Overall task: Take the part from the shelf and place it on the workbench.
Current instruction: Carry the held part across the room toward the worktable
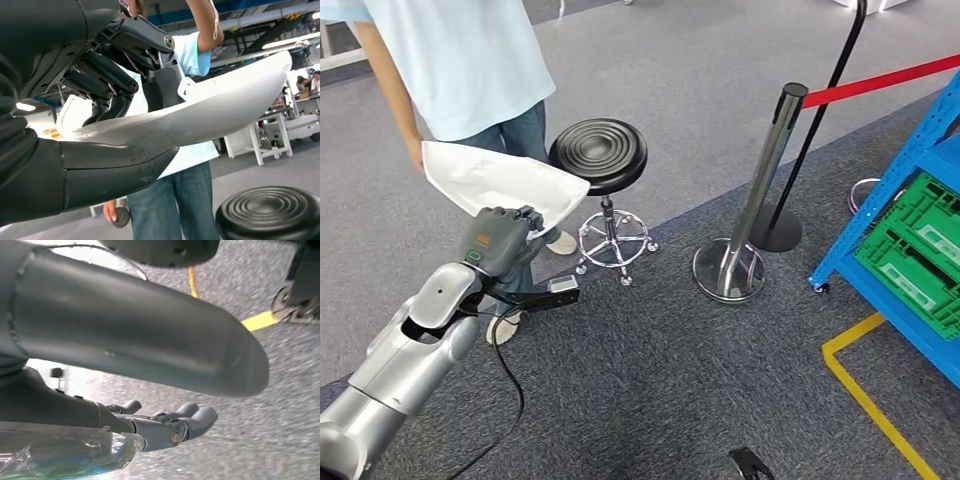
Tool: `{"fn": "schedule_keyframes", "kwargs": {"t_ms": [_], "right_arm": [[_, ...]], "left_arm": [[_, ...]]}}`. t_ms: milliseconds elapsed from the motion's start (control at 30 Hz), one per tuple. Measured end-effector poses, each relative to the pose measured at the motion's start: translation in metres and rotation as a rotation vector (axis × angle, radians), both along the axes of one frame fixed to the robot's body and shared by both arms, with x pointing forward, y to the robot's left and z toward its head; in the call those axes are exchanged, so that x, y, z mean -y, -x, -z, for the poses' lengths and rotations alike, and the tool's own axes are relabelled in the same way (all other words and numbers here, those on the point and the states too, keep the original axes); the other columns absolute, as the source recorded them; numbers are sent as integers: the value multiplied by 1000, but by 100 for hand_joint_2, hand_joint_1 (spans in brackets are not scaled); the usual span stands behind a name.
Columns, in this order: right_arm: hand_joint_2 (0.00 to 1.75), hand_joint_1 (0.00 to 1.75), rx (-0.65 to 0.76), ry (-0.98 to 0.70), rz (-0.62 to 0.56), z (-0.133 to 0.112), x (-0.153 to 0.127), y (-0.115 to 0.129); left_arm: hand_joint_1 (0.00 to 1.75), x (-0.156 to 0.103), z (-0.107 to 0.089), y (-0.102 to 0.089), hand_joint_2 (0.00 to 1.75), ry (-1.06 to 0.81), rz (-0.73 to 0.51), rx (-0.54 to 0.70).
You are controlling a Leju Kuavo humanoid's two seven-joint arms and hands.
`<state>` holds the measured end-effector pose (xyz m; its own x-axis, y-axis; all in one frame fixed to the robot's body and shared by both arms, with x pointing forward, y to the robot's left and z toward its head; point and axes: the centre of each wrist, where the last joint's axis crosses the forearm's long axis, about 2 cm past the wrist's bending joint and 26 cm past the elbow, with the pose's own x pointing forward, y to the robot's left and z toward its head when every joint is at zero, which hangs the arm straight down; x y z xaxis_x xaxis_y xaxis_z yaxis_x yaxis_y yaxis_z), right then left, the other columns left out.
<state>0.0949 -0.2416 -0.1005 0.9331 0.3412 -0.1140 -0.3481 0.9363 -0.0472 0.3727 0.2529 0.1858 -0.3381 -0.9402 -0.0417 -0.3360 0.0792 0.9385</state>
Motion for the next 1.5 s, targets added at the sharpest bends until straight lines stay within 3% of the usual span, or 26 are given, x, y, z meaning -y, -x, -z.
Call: {"fn": "schedule_keyframes", "kwargs": {"t_ms": [1500], "right_arm": [[0,0,-12,-10,-2,-1,-4,-5]], "left_arm": [[175,-6,-2,-1,175,16,-17,-10]]}}
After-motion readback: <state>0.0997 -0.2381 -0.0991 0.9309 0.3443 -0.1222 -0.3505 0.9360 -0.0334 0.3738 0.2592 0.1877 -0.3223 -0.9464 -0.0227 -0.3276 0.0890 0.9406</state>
